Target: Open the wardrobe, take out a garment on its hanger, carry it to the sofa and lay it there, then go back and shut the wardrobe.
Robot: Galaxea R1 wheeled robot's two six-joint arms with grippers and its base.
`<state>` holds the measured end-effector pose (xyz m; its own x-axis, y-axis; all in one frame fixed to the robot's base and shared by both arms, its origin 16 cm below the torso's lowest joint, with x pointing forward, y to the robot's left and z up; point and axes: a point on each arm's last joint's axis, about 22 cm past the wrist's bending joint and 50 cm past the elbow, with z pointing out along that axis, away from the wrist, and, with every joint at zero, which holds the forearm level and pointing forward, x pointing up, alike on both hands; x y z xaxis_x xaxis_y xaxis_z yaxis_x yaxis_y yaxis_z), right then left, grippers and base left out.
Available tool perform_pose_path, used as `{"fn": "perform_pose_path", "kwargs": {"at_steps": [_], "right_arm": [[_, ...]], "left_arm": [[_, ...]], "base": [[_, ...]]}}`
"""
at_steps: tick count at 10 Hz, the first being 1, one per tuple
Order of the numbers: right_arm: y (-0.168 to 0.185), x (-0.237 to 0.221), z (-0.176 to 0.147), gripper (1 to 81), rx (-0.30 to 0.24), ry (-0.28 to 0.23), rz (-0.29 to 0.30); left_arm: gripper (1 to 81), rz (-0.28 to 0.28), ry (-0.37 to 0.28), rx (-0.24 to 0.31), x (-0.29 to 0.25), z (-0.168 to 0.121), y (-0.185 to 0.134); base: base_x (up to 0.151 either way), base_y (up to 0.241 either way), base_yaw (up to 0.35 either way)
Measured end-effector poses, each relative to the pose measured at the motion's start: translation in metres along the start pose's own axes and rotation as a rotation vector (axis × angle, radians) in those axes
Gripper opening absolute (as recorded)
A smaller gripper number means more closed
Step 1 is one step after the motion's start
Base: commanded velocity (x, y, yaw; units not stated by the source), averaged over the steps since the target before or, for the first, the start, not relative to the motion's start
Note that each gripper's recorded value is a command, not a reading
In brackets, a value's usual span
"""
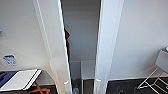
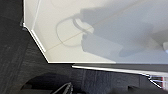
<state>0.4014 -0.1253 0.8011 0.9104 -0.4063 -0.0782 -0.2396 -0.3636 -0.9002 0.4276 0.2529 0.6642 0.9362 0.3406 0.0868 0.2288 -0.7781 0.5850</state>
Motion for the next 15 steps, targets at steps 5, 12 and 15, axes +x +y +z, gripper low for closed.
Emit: {"fn": "perform_pose_path", "kwargs": {"at_steps": [5, 12, 15], "right_arm": [[0.089, 0.023, 0.041, 81.1, -0.137, 0.088, 0.013], [0.335, -0.068, -0.01, 81.1, -0.552, 0.072, -0.067], [0.415, -0.137, -0.042, 81.1, -0.721, -0.009, -0.163]], "left_arm": [[81.1, 0.038, -0.151, 0.03, -0.128, 0.052, -0.036], [81.1, 0.145, -0.224, 0.117, -0.319, 0.062, -0.152], [81.1, 0.167, -0.174, 0.177, -0.348, 0.065, -0.195]], "base": [[0.0, 0.0, 0.0], [0.0, 0.0, 0.0], [0.0, 0.0, 0.0]]}}
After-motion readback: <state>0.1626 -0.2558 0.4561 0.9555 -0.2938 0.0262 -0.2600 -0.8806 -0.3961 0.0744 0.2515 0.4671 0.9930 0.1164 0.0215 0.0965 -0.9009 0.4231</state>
